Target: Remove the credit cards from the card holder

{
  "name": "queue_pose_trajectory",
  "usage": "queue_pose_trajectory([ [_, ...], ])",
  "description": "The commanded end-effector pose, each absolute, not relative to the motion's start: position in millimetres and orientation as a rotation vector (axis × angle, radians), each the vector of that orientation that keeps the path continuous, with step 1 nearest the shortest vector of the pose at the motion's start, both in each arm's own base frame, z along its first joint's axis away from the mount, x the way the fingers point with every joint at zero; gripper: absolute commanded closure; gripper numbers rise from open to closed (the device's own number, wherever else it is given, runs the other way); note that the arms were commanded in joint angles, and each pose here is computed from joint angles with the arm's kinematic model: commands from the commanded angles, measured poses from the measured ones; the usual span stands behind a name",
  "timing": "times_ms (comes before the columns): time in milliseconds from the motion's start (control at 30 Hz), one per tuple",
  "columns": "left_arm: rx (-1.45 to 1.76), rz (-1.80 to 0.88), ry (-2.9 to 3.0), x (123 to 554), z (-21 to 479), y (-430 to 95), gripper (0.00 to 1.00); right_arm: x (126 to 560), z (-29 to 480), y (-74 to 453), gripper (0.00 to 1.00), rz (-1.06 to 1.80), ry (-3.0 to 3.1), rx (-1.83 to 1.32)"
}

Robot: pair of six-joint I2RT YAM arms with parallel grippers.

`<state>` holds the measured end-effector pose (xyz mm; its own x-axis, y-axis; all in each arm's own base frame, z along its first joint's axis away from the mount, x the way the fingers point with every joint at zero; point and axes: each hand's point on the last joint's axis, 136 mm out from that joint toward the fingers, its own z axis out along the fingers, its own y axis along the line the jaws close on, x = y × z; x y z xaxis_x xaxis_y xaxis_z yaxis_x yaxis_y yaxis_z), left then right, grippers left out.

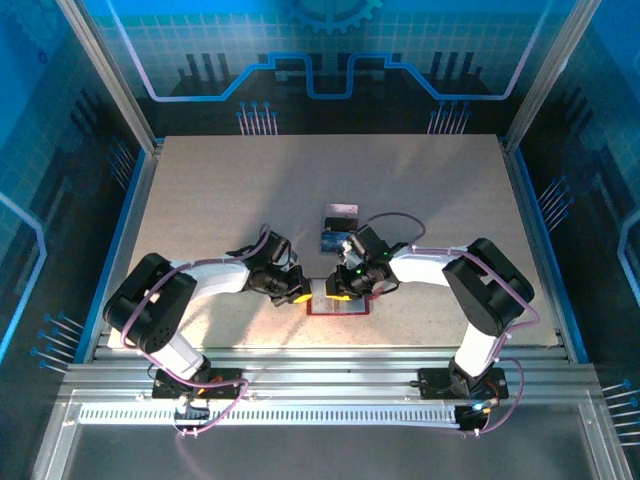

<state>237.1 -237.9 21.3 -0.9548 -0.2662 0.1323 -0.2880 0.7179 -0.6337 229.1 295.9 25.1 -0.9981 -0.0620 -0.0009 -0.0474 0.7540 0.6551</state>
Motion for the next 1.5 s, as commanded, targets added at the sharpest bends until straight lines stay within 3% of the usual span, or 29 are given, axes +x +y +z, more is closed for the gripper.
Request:
queue_pose_trajectory([
  [0,0.447,1.034,-2.890,237,15,-235,0.92,225,27,293,0.73,-1.046,-2.939,0.119],
  [767,0.456,0.973,-2.883,234,9,-231,0.92,227,31,280,0.70,-1.011,-2.974,0.103],
  [1233,0.399,1.076,-2.929,257,49,-246,0.91,235,51,277,0.69,-1.131,-2.981,0.078],
  [1467,0.313,1.027,-2.932,252,45,-260,0.92,233,45,271,0.69,-1.155,-2.949,0.043],
])
